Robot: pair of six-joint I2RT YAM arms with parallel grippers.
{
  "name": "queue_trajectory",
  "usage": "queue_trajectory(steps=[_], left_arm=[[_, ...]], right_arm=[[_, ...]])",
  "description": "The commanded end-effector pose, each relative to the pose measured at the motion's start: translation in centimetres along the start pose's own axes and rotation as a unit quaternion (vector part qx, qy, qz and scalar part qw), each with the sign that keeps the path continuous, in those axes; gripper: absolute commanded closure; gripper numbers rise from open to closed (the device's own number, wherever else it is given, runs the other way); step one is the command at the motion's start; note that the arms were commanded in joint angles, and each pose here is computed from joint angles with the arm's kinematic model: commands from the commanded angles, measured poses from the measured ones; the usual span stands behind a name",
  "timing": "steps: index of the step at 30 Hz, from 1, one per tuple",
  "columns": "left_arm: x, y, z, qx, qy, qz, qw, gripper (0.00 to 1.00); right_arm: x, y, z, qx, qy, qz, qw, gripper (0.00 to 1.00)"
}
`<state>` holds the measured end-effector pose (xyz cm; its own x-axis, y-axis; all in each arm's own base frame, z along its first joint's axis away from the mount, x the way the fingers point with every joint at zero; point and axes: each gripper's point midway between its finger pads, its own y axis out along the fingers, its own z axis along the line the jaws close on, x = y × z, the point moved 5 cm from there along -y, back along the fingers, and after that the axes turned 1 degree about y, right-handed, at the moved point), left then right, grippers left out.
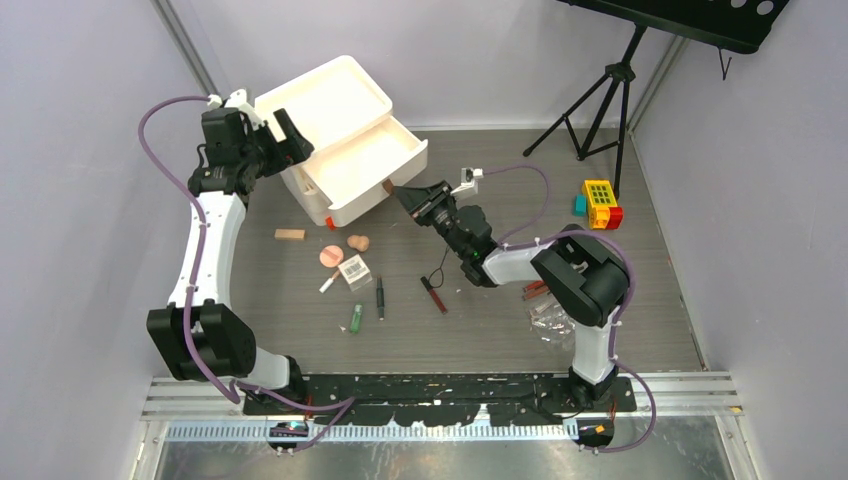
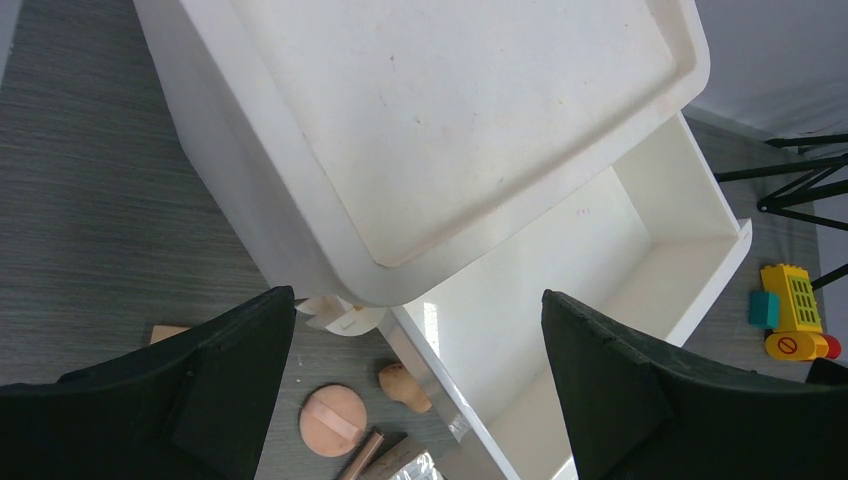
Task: Organize the makeup
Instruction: Open the drawer in the storage box, then pick up the makeup from the center of the board.
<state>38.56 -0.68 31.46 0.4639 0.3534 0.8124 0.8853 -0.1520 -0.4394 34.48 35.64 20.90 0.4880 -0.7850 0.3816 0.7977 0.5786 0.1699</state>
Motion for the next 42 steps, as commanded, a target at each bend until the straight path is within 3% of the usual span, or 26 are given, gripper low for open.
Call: queue_trajectory(steps=[1, 3, 12, 18, 22, 28, 34, 42], left_arm=[[1.1, -0.7, -0.5, -0.015, 0.007, -0.022, 1.000, 0.04], [1.1, -0.8, -0.6, -0.014, 0.009, -0.023, 1.000, 0.04], [1.6, -2.1, -0.8, -0.009, 0.013, -0.035, 0.999, 0.04], [1.8, -4.6, -0.8, 0.022, -0.001, -0.040, 0.999, 0.04], [1.1, -6.4, 0.0, 0.069, -0.031, -0.047, 0.996, 0.04], [-1.2, -8.5, 1.2, 0.124, -0.080, -0.047, 0.988, 0.07], [-4.6, -10.4, 2.8, 0.188, -0.094, -0.019, 0.978, 0.09], [-11.0, -10.3, 3.9, 0.193, -0.112, 0.035, 0.974, 0.18]], right_arm=[[1.2, -0.2, 3.2, 0.049, -0.003, -0.021, 0.999, 0.70], [1.2, -0.3, 3.1, 0.045, -0.008, -0.021, 0.999, 0.60], [1.9, -1.9, 2.9, 0.007, -0.056, -0.015, 0.998, 0.35], [3.1, -5.7, 2.2, -0.089, -0.144, 0.021, 0.985, 0.34], [5.7, -10.1, 2.5, -0.214, -0.229, 0.053, 0.948, 0.33], [8.8, -17.4, 1.5, -0.330, -0.303, 0.071, 0.891, 0.29], [10.0, -20.8, 1.3, -0.366, -0.319, 0.070, 0.872, 0.28], [9.4, -21.3, 0.3, -0.375, -0.318, 0.090, 0.866, 0.28]])
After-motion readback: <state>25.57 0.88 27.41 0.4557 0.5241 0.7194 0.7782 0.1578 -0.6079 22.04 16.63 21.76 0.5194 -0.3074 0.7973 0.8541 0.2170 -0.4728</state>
